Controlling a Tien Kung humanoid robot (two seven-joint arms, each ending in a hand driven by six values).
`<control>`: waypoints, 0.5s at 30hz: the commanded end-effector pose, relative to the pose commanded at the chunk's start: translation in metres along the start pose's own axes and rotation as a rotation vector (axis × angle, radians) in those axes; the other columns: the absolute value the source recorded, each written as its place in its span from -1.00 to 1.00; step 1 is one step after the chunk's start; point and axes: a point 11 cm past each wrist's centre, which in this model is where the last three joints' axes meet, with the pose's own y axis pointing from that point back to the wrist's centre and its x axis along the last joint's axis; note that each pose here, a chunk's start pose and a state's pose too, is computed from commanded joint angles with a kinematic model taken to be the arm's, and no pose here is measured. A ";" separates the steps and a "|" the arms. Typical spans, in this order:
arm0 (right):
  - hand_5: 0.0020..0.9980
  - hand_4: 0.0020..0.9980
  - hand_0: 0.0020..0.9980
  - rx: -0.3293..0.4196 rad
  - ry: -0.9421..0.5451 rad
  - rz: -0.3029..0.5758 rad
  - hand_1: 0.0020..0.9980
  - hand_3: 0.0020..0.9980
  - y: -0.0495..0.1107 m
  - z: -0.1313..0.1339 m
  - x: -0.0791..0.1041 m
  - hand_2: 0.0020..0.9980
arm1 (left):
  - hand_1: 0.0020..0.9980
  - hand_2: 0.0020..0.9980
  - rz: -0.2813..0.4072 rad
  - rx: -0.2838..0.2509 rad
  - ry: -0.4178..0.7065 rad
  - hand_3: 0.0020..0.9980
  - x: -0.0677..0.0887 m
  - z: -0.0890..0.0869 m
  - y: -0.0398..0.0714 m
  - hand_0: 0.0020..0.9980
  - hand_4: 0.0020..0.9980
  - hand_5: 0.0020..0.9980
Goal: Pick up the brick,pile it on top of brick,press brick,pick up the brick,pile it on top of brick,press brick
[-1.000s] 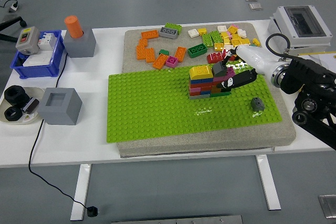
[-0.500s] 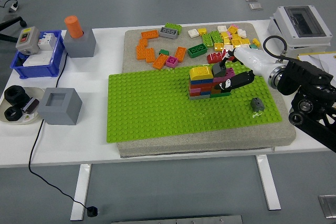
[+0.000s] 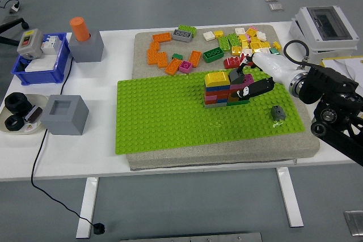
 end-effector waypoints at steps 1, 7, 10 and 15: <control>-0.13 1.00 0.42 0.000 0.000 0.000 0.58 0.27 0.000 0.000 0.000 0.70 | 0.17 0.10 0.000 0.000 0.000 0.15 0.000 0.000 0.000 0.26 0.13 -0.40; -0.13 1.00 0.42 0.003 -0.003 0.006 0.57 0.27 0.000 0.000 0.002 0.69 | 0.17 0.10 0.000 0.003 0.000 0.15 0.000 -0.001 0.000 0.26 0.13 -0.40; -0.13 0.99 0.42 0.007 -0.007 0.015 0.57 0.25 0.001 -0.001 0.005 0.69 | 0.17 0.10 0.001 0.003 0.000 0.15 0.000 -0.002 0.000 0.26 0.13 -0.40; -0.13 0.99 0.41 0.015 -0.014 0.035 0.57 0.23 0.002 -0.002 0.014 0.68 | 0.17 0.10 0.001 0.002 0.000 0.15 0.001 -0.001 0.000 0.26 0.13 -0.40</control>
